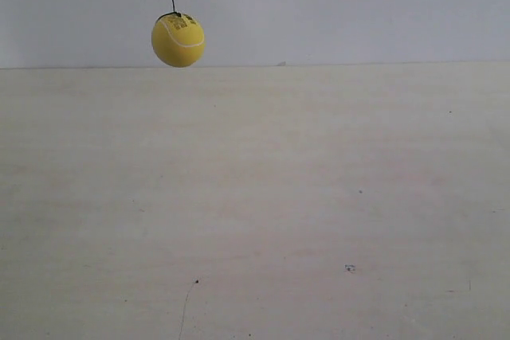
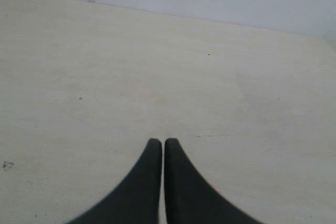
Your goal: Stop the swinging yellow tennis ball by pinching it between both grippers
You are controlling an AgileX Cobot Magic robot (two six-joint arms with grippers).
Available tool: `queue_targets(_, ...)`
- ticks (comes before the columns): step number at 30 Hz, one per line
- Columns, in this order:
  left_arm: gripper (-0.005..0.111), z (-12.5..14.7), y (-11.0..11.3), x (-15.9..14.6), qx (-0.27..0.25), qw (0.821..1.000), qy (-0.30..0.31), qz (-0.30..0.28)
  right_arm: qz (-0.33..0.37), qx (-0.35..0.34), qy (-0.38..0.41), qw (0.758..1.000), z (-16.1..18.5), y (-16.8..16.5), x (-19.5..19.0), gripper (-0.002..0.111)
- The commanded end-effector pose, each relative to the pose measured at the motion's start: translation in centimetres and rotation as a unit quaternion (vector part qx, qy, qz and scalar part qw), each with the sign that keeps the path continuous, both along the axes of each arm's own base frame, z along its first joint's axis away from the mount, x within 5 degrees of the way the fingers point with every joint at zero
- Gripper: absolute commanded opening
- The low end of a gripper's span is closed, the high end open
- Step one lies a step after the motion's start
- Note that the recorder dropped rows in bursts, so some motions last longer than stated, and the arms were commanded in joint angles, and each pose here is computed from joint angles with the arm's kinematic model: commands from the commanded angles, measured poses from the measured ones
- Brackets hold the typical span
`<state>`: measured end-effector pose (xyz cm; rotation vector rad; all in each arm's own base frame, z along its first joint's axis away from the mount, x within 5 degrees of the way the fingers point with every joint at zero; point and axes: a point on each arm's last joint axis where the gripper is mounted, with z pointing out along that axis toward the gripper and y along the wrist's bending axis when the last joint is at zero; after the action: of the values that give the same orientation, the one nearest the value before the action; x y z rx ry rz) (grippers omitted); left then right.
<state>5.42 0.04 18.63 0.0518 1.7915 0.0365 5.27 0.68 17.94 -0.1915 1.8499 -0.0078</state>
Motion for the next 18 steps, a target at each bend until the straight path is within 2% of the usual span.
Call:
queue_targets(1, 0.005, -0.12, -0.04, 0.0, -0.005, 1.0, 0.001, -0.001, -0.001, -0.005, -0.005, 1.0, 0.07, -0.03, -0.02, 0.0)
queue_targets(18, 0.005, -0.12, -0.04, 0.0, -0.005, 1.0, 0.001, -0.001, -0.003, -0.004, -0.02, 1.0, 0.34, -0.06, 0.06, 0.0)
